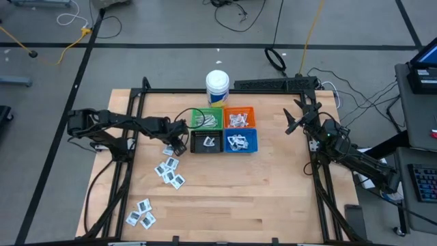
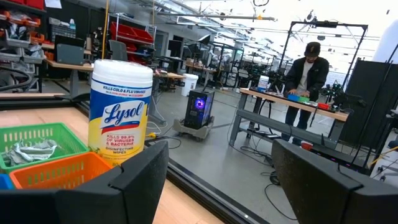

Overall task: Pick & Place First Aid Supplies
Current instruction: Put the black towelette pack into the black basket

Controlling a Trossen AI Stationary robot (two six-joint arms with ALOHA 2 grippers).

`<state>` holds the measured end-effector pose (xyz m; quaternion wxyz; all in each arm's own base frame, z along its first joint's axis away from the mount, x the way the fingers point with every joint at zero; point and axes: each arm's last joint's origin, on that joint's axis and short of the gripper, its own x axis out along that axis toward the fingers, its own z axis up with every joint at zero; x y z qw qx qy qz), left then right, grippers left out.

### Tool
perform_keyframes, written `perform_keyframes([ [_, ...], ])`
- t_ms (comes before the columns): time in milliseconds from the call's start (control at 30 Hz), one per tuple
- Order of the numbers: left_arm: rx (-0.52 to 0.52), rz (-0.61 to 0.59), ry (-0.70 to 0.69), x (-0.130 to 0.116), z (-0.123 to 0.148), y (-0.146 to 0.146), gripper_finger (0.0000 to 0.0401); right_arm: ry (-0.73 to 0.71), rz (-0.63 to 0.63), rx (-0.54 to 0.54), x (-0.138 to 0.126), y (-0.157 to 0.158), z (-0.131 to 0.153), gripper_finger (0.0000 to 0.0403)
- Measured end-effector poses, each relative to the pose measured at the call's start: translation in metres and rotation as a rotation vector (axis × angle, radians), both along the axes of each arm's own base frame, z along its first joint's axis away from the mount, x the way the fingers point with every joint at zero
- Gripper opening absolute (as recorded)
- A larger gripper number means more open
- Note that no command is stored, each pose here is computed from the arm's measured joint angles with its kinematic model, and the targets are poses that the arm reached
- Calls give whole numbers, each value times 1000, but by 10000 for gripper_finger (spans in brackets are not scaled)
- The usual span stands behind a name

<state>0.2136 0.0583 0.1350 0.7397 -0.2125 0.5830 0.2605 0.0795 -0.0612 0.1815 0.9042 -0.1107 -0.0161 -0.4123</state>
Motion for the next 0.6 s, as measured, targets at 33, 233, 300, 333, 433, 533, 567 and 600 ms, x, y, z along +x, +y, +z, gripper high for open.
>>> perform_keyframes([
  [33,0,1,0,0,0,0,162,0,0,0,0,0,0,279],
  [233,-16,-4,-4,0,0,-1,78,0,0,0,0,0,0,279],
  [300,-22,-6,-5,0,-1,-1,54,0,0,0,0,0,0,279],
  [333,-23,-6,-6,0,-1,-1,42,0,0,0,0,0,0,279],
  [433,-36,-13,-20,-1,3,-2,13,0,0,0,0,0,0,279],
  [533,-48,-27,-39,-2,12,-4,13,0,0,0,0,0,0,279],
  [567,-42,-33,-50,-2,18,-3,16,0,0,0,0,0,0,279],
  [600,-29,-42,-58,-2,24,-3,17,0,0,0,0,0,0,279],
])
